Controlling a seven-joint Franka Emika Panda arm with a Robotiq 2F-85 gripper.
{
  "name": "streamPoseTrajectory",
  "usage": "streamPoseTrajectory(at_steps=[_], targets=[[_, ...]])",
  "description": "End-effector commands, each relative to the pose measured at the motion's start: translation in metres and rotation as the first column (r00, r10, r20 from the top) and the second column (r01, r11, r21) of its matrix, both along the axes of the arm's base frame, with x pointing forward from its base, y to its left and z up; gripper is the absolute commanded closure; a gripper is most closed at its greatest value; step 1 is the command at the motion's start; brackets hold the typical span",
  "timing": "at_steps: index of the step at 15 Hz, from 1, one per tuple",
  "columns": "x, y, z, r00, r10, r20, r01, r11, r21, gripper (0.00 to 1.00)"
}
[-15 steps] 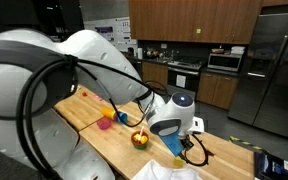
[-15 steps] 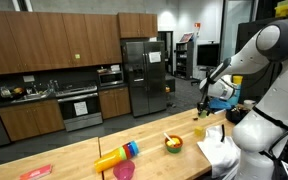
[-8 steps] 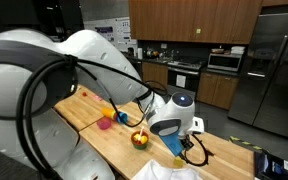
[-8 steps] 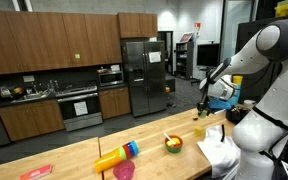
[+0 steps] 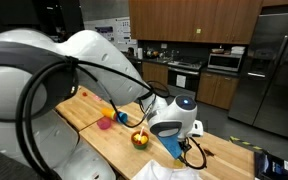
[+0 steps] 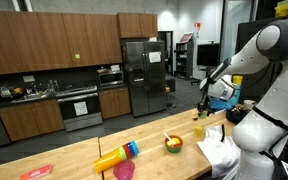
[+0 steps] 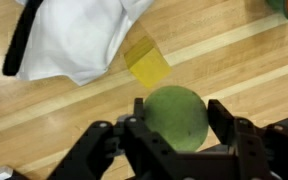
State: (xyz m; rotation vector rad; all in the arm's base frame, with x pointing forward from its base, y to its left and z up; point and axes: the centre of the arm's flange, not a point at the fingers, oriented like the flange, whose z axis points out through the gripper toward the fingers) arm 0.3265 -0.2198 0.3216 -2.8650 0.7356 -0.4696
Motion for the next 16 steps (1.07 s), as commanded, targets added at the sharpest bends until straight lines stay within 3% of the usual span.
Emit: streamPoseTrajectory(at_steps=[1,3,6,7,9,13,14,16], targets=[[-0.032,-0.005,-0.026,0.993,0.120,-0.002,-0.118,0.980,0.161,0.61],[-0.061,-0.017,-0.046,0.984,0.177,-0.008,-0.169,0.949,0.265,0.61],[-0.105,-0.041,-0.070,0.981,0.186,-0.049,-0.162,0.934,0.318,0.61],[-0.074,-0.033,-0.052,0.985,0.173,-0.028,-0.157,0.942,0.296,0.36],[-0.094,-0.045,-0.063,0.985,0.166,-0.036,-0.146,0.937,0.317,0.36],[-0.095,-0.045,-0.066,0.984,0.175,-0.045,-0.152,0.935,0.320,0.36],[-0.091,-0.042,-0.068,0.982,0.172,-0.077,-0.143,0.947,0.288,0.61],[-0.087,-0.043,-0.072,0.980,0.148,-0.135,-0.115,0.967,0.226,0.61]])
